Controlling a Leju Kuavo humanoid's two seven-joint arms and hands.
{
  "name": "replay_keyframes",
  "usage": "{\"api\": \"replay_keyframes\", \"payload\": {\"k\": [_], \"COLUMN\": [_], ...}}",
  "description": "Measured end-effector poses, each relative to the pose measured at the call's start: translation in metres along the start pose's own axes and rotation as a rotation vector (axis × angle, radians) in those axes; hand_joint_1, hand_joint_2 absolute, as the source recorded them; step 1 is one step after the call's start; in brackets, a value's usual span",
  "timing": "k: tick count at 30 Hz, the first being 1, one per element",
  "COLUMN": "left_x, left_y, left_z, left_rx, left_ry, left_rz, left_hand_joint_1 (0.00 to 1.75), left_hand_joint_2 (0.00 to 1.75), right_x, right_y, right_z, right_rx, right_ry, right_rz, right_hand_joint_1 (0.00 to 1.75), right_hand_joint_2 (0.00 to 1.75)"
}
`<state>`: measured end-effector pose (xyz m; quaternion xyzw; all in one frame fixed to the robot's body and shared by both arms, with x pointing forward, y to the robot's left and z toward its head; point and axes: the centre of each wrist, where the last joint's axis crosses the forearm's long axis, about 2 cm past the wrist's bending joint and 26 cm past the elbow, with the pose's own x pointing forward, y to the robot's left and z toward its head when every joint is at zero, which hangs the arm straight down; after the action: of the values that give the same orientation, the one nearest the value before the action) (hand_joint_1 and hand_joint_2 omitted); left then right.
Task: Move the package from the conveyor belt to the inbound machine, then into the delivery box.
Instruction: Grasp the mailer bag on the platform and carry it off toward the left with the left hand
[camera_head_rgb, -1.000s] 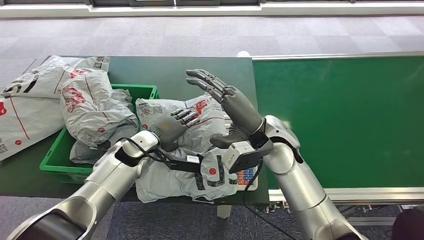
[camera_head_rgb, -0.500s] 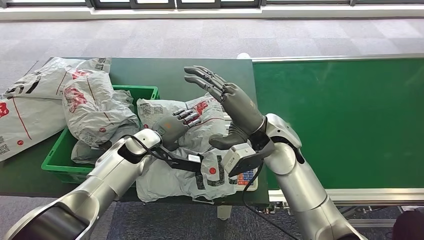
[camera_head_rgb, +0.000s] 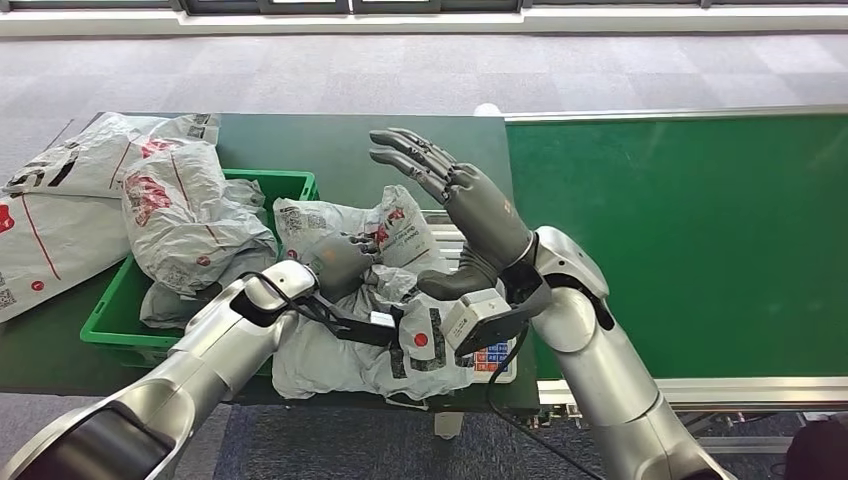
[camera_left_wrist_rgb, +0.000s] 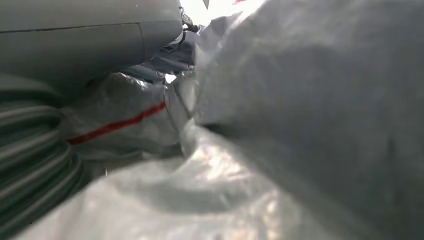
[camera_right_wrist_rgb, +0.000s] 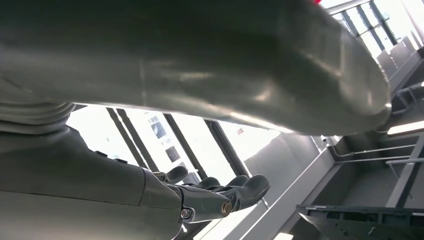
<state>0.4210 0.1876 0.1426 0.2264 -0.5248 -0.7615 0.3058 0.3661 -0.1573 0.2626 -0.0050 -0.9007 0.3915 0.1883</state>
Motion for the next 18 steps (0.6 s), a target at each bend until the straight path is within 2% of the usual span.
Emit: {"api": "replay_keyframes", "payload": {"k": [13, 16, 18], "left_x": [-0.008, -0.008, -0.006], "left_y": [0.001, -0.002, 0.002], "left_z": [0.008, 0.011, 0.013], "left_rx": [0.087, 0.176, 0.334], "left_ry": [0.054, 0.069, 0.083], "left_rz": [-0.001, -0.006, 0.035], "left_hand_joint_1": [1.75, 1.75, 1.75], "left_hand_joint_2": [1.75, 1.75, 1.75], "right_x": [0.0, 0.0, 0.0], "right_y": [0.003, 0.003, 0.005], "right_z": [0.008, 0.008, 0.01], "right_rx": [0.015, 0.017, 0.018], "right_ry": [0.014, 0.014, 0.018], "right_rz": [0.001, 0.0, -0.001], "right_hand_joint_1": [0.0, 0.0, 0.0], "right_hand_joint_2": [0.0, 0.0, 0.0]}}
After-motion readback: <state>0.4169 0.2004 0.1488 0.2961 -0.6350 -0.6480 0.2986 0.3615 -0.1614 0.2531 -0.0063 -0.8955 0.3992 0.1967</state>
